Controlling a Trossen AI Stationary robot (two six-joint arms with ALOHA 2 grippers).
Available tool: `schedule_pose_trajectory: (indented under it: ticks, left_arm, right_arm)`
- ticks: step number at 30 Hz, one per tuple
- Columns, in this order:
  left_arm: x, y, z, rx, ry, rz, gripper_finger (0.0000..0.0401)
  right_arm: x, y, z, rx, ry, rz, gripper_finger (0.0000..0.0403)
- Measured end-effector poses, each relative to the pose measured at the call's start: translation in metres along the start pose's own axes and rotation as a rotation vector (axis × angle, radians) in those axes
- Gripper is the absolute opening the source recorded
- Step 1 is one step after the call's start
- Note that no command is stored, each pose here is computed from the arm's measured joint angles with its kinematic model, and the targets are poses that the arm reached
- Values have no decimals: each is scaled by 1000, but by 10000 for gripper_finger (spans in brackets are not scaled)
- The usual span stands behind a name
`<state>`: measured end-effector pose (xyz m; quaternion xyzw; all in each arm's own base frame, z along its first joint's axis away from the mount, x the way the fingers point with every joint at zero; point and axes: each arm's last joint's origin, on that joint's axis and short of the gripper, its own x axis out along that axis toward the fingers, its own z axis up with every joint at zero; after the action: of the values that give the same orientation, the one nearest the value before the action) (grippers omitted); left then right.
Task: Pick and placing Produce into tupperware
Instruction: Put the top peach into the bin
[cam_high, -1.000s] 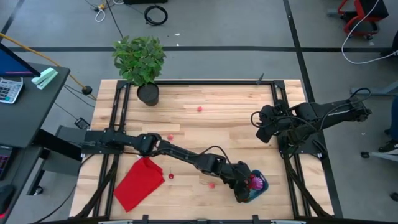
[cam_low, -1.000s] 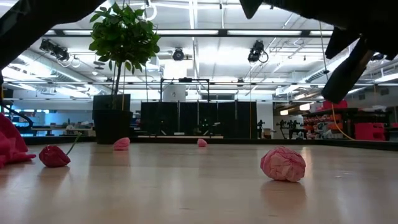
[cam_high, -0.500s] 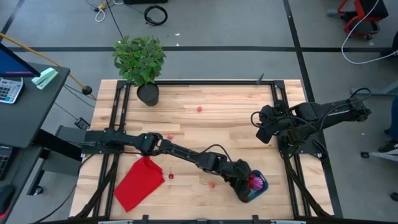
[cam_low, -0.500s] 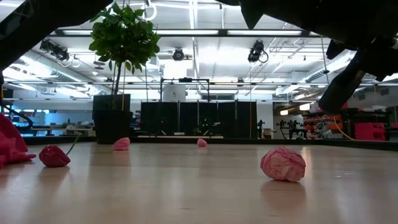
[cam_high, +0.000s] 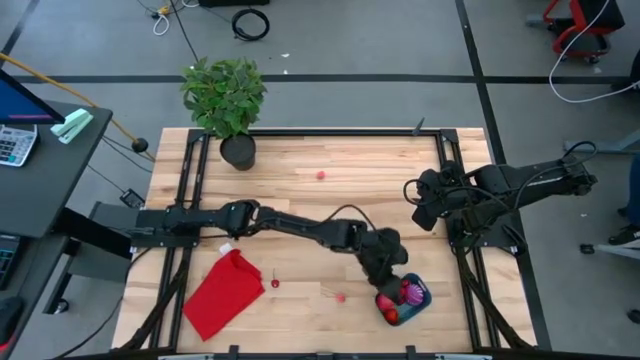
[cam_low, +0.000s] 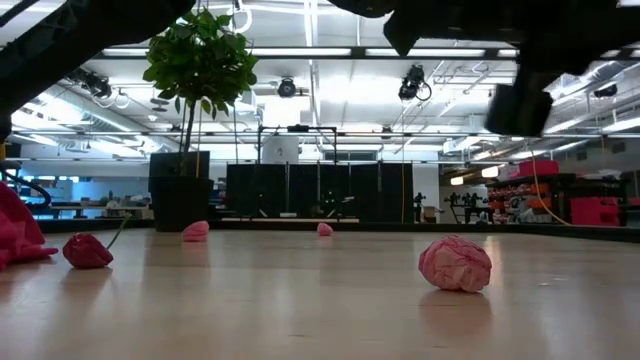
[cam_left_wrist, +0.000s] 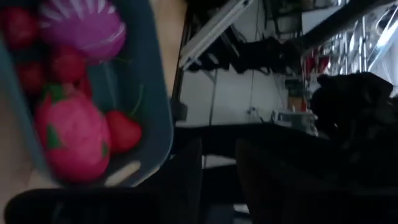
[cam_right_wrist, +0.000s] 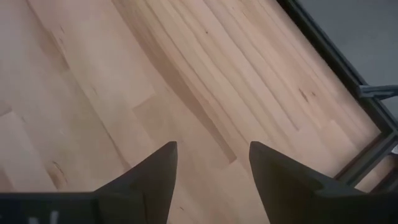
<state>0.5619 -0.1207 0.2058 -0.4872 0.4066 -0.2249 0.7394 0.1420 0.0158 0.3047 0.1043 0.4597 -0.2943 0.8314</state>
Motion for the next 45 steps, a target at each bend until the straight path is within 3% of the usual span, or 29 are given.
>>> schedule_pose_trajectory:
  ticks: [4,7,11,15,19,22,25,28,32,35,40,45]
  left_arm:
    - [-20,-13,0,-15,82,0,94]
    - [-37,-17,-9,-38,172,87,85]
    - [-68,-17,-27,-74,293,292,71]
    - [-108,-27,-41,-33,324,565,56]
    - [-144,-36,-48,17,278,885,44]
    - [-168,-47,-50,21,210,1008,39]
    - [-184,-59,-49,-6,140,999,42]
    - [-202,-74,-51,-24,82,972,46]
    - [-228,-95,-57,-12,8,940,46]
    - [-250,-113,-64,-13,-72,927,39]
    - [-284,-142,-82,13,-200,908,28]
    - [-310,-161,-97,34,-303,901,26]
  right_arm:
    - [0,0,-1,-4,22,15,211]
    - [0,0,-1,-4,25,19,211]
    - [0,0,-1,-4,25,20,211]
    - [0,0,-1,-3,24,21,211]
    - [0,1,-1,-1,22,26,211]
    - [0,4,1,-1,41,98,211]
    - [-2,13,6,-17,24,243,211]
    - [-6,26,18,-23,-91,366,211]
    - [-1,46,39,-29,-238,448,211]
    - [20,63,49,-70,-238,422,211]
    - [80,84,65,-177,-157,298,211]
    - [144,83,91,-132,-169,258,211]
